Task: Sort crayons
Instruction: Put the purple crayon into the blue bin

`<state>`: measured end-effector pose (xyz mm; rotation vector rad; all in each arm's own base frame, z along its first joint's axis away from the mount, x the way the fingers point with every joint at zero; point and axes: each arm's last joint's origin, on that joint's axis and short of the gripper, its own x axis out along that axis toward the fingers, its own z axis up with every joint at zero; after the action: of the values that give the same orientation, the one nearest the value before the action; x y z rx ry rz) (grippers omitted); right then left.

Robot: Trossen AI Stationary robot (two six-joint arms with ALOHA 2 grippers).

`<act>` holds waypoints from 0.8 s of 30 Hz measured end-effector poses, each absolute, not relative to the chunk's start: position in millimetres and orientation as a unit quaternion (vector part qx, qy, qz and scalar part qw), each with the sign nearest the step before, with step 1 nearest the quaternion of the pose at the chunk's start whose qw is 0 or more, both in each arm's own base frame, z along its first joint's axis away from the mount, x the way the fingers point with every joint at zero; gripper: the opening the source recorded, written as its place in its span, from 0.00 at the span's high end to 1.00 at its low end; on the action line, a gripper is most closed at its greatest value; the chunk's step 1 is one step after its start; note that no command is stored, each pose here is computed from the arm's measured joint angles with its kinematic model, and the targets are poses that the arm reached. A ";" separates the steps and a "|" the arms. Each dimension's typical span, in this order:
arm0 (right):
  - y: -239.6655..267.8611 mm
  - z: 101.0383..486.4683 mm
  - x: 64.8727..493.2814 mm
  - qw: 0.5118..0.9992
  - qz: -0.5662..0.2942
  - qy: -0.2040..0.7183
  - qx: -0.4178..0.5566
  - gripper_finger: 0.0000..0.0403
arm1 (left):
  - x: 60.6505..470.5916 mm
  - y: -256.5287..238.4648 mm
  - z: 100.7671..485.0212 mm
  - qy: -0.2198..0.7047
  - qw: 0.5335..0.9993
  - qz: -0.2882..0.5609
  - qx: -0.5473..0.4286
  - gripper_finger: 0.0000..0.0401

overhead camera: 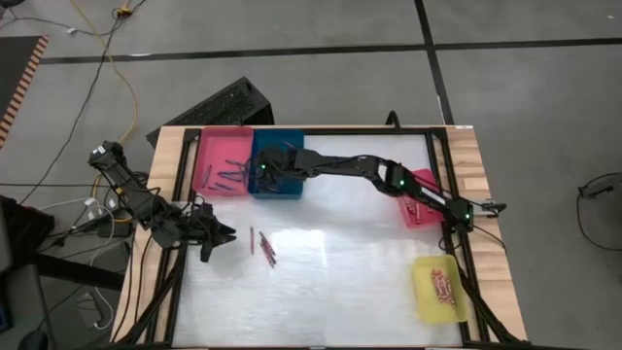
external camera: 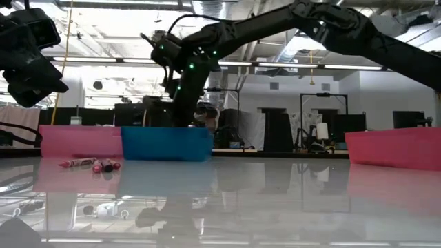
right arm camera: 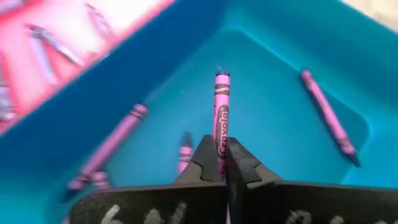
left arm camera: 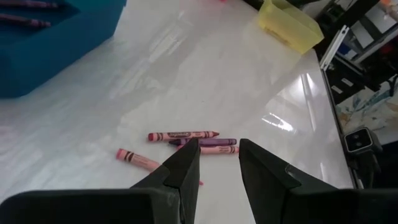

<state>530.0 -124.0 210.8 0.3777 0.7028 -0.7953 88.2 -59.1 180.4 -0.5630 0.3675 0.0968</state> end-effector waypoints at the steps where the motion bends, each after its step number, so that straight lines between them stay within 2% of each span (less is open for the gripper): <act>1: -128.0 210.4 528.1 0.842 -0.382 0.337 0.181 0.99 | 88.2 -59.1 180.4 0.180 0.943 0.048 -0.276 0.75; 11: -136.1 188.1 530.4 0.835 -0.368 0.360 0.195 0.98 | 88.2 -58.8 180.5 0.177 0.942 0.053 -0.280 0.75; 24: -135.9 188.9 531.4 0.837 -0.367 0.355 0.194 0.97 | 88.2 -58.9 180.4 0.179 0.942 0.051 -0.280 0.75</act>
<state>531.4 -135.9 188.9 0.4114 0.7519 -0.7762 88.2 -58.9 180.4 -0.5716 0.3649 0.1032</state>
